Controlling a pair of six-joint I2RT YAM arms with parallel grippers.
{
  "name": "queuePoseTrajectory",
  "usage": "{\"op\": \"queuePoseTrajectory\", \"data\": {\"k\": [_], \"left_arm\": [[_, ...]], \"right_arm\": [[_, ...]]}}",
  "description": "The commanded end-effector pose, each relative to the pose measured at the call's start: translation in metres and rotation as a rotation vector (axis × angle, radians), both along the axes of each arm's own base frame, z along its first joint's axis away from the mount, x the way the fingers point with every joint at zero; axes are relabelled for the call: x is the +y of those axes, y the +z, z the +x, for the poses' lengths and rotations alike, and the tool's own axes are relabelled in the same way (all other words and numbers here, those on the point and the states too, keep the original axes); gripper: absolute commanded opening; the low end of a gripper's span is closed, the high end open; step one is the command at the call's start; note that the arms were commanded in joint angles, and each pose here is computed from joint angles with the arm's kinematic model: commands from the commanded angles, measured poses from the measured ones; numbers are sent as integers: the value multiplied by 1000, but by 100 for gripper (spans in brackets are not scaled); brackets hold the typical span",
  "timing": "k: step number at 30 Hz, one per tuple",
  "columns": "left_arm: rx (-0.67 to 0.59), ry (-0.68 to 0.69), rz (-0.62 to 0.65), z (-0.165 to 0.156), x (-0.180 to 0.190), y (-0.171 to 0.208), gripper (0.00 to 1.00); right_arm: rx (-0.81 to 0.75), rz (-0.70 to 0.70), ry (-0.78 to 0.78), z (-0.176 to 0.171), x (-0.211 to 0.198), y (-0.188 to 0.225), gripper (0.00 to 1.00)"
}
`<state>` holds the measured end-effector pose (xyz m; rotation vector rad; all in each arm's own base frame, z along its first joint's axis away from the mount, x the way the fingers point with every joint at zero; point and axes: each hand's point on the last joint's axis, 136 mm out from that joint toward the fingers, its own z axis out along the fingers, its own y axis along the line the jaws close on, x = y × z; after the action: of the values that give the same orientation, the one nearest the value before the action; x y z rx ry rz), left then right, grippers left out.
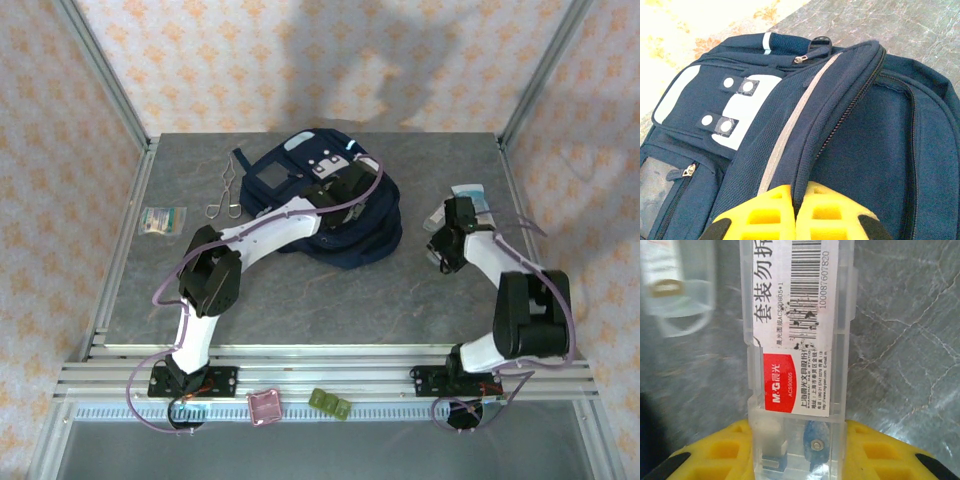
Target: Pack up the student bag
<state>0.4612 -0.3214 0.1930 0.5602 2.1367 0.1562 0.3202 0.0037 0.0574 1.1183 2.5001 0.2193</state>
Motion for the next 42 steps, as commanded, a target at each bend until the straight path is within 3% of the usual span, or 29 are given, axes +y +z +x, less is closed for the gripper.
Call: {"op": "queuePoseTrajectory", "data": {"k": [1, 8, 13, 24, 31, 42], "left_arm": [[-138, 33, -105, 9, 11, 78, 0], [-147, 48, -123, 12, 15, 87, 0], [-146, 49, -147, 11, 15, 91, 0], [-145, 45, -186, 8, 14, 101, 0], [-137, 38, -195, 6, 13, 102, 0], [-121, 33, -211, 5, 11, 97, 0]], "right_arm": [[-91, 13, 100, 6, 21, 35, 27], [-265, 84, 459, 28, 112, 93, 27], [-302, 203, 667, 34, 182, 105, 28], [-311, 337, 683, 85, 224, 92, 30], [-394, 375, 675, 101, 232, 104, 58], [-417, 452, 663, 106, 241, 88, 54]]}}
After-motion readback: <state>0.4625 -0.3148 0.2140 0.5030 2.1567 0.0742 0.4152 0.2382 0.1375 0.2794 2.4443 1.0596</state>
